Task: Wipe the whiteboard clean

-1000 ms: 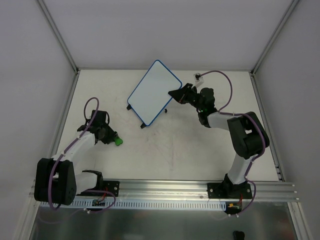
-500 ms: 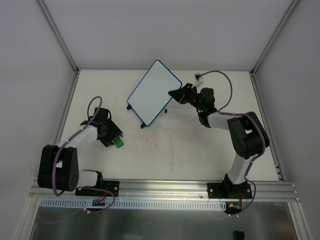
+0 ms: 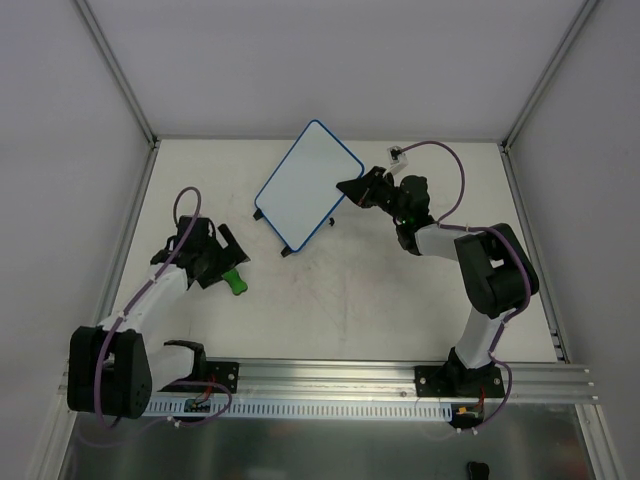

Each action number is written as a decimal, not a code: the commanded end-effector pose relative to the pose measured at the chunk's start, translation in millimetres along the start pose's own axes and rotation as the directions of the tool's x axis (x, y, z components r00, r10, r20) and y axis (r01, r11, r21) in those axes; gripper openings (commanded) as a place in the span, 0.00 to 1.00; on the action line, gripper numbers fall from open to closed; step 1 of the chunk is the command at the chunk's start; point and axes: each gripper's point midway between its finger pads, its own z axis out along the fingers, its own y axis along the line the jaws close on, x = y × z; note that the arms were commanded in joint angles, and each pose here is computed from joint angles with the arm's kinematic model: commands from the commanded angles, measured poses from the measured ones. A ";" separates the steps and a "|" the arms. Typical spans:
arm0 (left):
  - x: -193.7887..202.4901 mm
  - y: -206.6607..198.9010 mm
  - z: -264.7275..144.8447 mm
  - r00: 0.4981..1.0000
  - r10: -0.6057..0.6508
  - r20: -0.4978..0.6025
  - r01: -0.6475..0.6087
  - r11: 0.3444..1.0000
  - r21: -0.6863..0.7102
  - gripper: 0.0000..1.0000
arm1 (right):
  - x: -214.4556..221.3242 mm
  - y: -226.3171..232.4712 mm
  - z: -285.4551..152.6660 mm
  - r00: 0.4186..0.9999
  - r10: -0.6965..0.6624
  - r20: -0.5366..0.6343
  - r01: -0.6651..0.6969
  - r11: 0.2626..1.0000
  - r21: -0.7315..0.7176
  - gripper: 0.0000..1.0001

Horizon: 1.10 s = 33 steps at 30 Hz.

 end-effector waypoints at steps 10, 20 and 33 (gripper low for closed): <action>-20.2 6.2 -26.5 0.939 0.131 0.317 -0.173 0.979 0.108 0.99 | -10.4 22.1 3.5 0.995 -0.089 0.036 0.092 0.991 -0.095 0.29; -15.0 6.2 -34.5 0.913 0.151 0.378 -0.223 0.962 0.156 0.99 | -7.3 18.7 3.3 0.996 -0.089 0.030 0.092 0.992 -0.088 0.96; -15.2 -0.3 -54.4 0.849 0.123 0.514 -0.283 0.927 0.246 0.99 | -9.0 11.9 -1.8 0.997 -0.059 0.044 0.061 0.997 -0.053 0.99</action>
